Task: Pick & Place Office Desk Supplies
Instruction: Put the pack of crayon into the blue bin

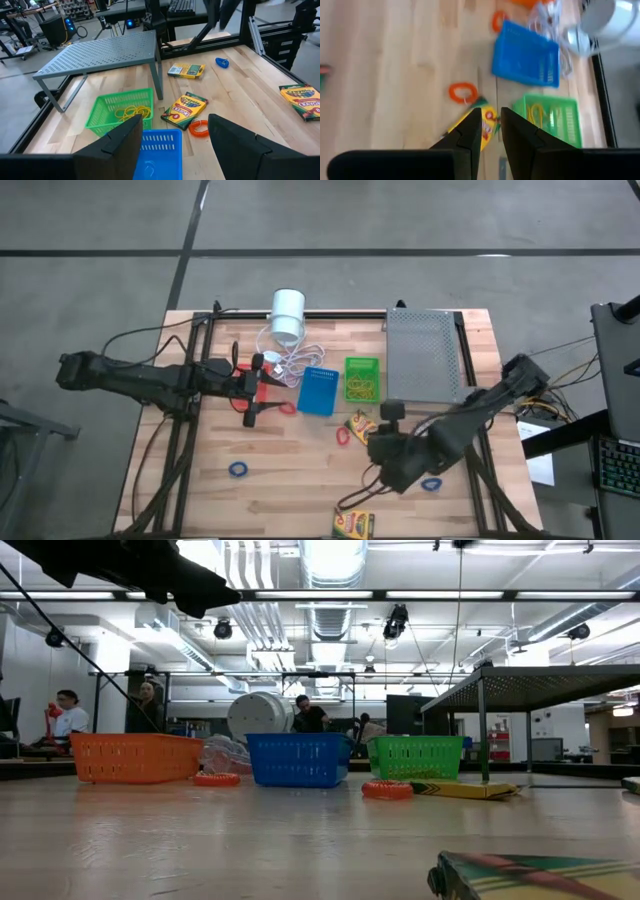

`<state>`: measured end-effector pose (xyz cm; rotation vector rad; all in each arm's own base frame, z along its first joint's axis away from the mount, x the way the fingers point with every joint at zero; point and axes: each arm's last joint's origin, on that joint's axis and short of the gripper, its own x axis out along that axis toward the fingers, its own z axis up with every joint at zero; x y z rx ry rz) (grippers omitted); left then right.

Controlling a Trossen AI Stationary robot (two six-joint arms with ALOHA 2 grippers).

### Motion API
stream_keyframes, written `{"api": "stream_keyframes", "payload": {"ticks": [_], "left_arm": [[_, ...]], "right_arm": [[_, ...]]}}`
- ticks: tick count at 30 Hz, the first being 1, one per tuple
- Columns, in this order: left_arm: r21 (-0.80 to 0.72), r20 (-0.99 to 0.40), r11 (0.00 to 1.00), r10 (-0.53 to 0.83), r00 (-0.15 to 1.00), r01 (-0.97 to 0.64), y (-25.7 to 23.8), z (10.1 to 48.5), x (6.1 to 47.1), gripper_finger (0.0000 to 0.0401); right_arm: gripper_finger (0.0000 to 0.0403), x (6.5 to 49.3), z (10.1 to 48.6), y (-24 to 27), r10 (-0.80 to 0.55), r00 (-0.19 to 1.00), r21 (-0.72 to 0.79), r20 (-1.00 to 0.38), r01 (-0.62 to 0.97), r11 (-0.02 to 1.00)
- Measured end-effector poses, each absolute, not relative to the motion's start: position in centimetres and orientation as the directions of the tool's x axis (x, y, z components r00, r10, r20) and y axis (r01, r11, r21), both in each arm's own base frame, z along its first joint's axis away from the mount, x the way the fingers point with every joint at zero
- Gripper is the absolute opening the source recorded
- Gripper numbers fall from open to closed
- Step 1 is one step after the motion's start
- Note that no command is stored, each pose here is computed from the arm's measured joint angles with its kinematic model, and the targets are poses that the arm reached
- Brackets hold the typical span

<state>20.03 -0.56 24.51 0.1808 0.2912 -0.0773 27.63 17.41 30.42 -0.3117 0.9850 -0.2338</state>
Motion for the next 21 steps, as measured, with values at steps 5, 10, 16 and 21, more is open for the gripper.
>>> {"api": "stream_keyframes", "payload": {"ticks": [5, 10, 16, 21], "left_arm": [[0.166, -0.292, 0.981, -0.049, 0.955, 0.101, -0.6, 24.5, 20.0, 0.023], [0.166, -0.292, 0.981, -0.049, 0.955, 0.101, -0.6, 24.5, 20.0, 0.023], [0.166, -0.293, 0.981, -0.049, 0.955, 0.102, -0.6, 24.5, 20.0, 0.023], [0.166, -0.293, 0.981, -0.049, 0.955, 0.101, -0.6, 24.5, 20.0, 0.023]], "right_arm": [[0.007, 27.6, 27.5, 18.0, -0.452, 0.397, -0.45, -0.799, 0.105, 0.887], [0.0066, 27.7, 25.1, 19.7, -0.504, 0.374, -0.49, -0.779, 0.14, 0.86], [0.0063, 26.9, 22.1, 22.5, -0.546, 0.365, -0.562, -0.754, 0.072, 0.824], [0.0063, 26.3, 19.1, 24.2, -0.595, 0.337, -0.635, -0.73, -0.009, 0.773]]}}
